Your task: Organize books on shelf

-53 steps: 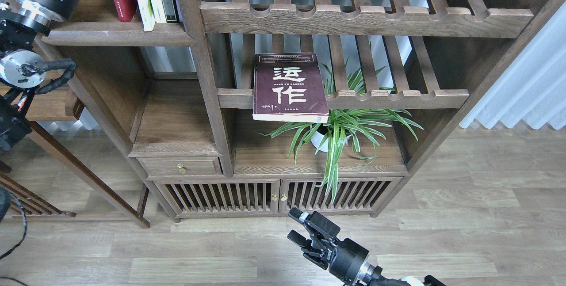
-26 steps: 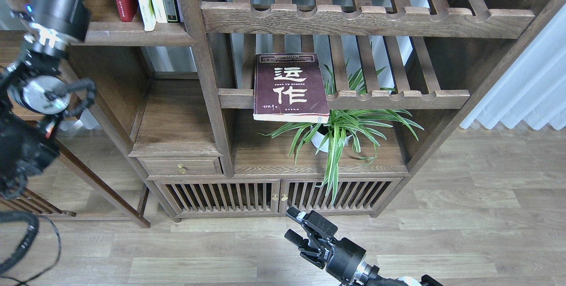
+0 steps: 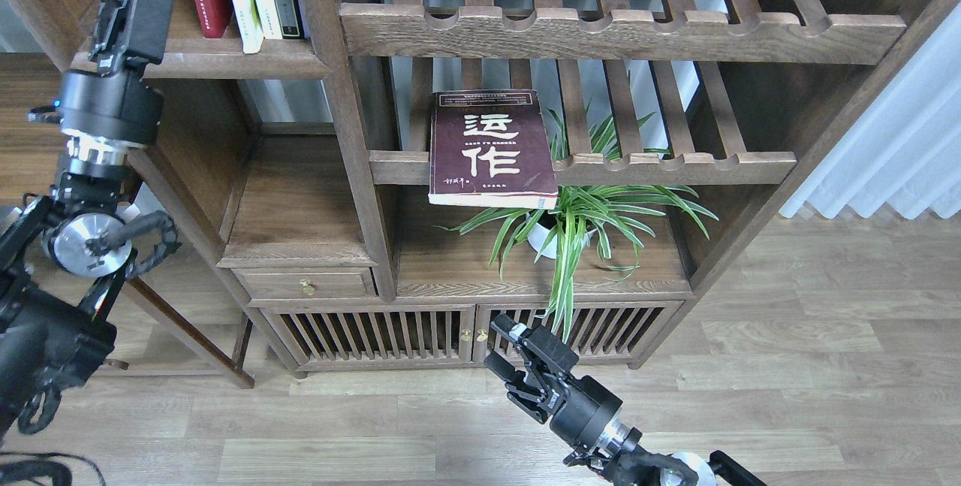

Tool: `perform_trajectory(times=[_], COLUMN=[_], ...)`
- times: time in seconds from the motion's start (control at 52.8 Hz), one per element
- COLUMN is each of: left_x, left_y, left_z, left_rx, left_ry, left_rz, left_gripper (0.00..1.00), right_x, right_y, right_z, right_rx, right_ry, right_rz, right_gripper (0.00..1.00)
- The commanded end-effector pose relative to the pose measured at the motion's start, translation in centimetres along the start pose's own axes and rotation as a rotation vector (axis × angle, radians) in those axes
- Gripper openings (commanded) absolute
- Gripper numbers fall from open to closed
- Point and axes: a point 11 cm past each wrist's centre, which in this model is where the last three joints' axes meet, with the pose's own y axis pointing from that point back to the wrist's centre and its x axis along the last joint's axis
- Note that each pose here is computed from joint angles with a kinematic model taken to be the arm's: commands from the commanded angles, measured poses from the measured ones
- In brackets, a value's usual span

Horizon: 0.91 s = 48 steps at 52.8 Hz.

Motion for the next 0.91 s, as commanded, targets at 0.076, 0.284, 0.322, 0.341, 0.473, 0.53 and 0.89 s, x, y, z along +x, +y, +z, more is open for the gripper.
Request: perform_trajectory(times=[0.076,0.284,0.322,0.341,0.473,0.53,0.89], left_x=[2.2,4.0,4.4,4.5,5.7,6.3,7.2], left_y=[8.1,13.6,13.9,14.0,16.5,17.7,24.2], left_z=[-2.7,-3.2,-2.9,-2.8,-1.4,-0.5,0.1], left_rx=[0.105,0.133,0.122,0.119,0.091,0.073,0.085], left_ry=[0.031,0.069,0.078,0.079,0.059,0.045,0.052], left_rz=[0.158,0.306,0.327,0.330,0.407,0.444,0.611], left_gripper=[0.78,0.85,0.86,0.86,0.99,0.99,0.99], right_x=[-1.6,-3.7,-4.1,-4.1,-4.2,-4.1,-5.3], right_y=[-1.4,-3.3,-3.6,-3.7,-4.5,-4.7,-6.2], right_z=[-1.4,-2.1,-2.3,-2.4,-2.4,-2.5,-4.0], right_rx=[0.033,0.003,-0.002,0.000,-0.029,-0.039,0.008], right_ry=[0.022,0.074,0.087,0.088,0.144,0.154,0.197], right_rz=[-0.044,-0.087,-0.095,-0.095,-0.076,-0.067,-0.076], right_gripper=[0.99,0.99,0.99,0.99,0.99,0.99,0.99])
